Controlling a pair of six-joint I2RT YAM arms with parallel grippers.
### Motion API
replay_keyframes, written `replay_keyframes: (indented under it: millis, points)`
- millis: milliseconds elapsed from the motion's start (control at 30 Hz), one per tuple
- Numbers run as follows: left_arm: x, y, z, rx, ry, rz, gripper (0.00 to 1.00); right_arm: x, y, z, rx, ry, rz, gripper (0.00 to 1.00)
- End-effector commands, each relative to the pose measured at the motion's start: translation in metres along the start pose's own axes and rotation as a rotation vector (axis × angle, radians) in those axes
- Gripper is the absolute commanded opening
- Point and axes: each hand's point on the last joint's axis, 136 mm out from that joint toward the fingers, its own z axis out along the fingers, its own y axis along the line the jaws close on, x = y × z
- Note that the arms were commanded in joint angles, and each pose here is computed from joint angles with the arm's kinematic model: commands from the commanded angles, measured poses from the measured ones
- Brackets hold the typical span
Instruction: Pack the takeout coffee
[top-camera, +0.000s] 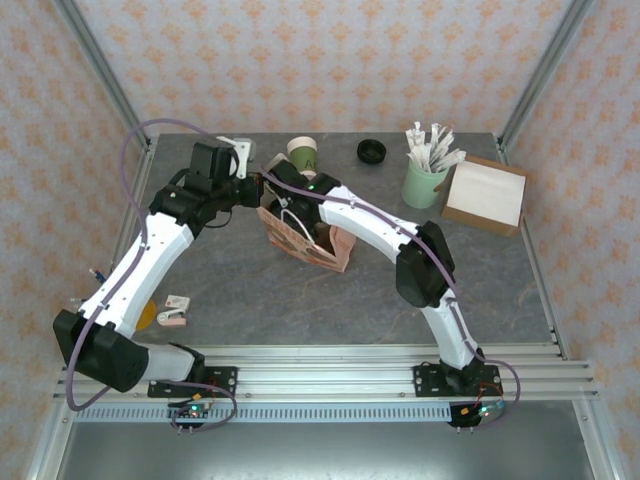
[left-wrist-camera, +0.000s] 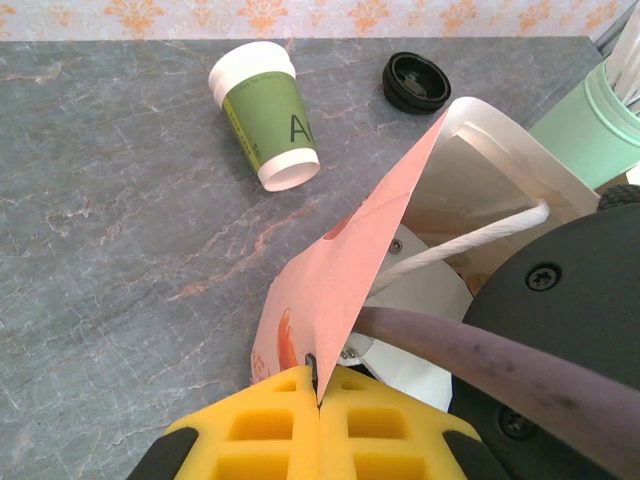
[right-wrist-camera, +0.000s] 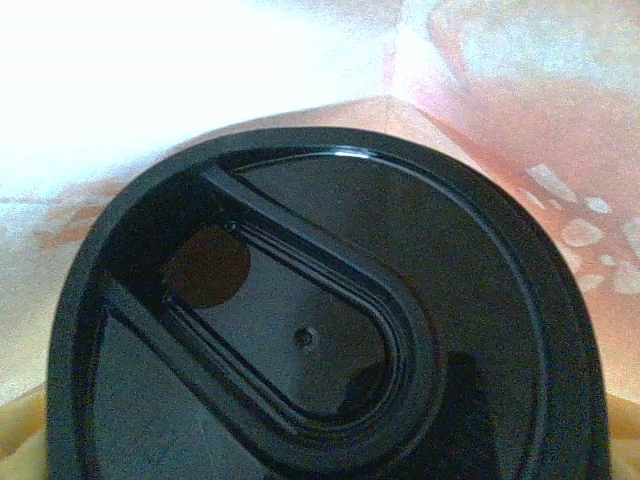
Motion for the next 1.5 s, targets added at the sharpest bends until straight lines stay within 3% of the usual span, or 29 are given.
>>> replay_keyframes:
  millis: [0, 300, 533, 933, 1267, 1467]
  points:
    - [0.011, -0.069, -0.019, 0.288, -0.010, 0.159, 0.00, -0.002, -0.009, 0.018, 0.044, -0.035, 0.059, 0.45]
    - [0.048, -0.065, -0.020, 0.308, 0.099, 0.189, 0.00, -0.001, -0.009, 0.010, 0.029, -0.071, 0.055, 0.56]
    - [0.048, -0.057, -0.024, 0.279, -0.008, 0.219, 0.00, 0.003, -0.001, 0.011, -0.039, -0.126, 0.038, 0.61]
    - [0.070, -0.052, -0.010, 0.212, 0.062, 0.310, 0.00, -0.001, 0.007, 0.015, -0.085, -0.211, -0.018, 0.68]
    - [0.066, -0.044, -0.007, 0.167, 0.005, 0.109, 0.00, 0.016, 0.014, 0.016, -0.147, -0.187, -0.061, 0.70]
    - [0.068, -0.033, -0.006, 0.113, -0.013, 0.079, 0.00, 0.021, 0.017, 0.023, -0.171, -0.159, -0.085, 0.71]
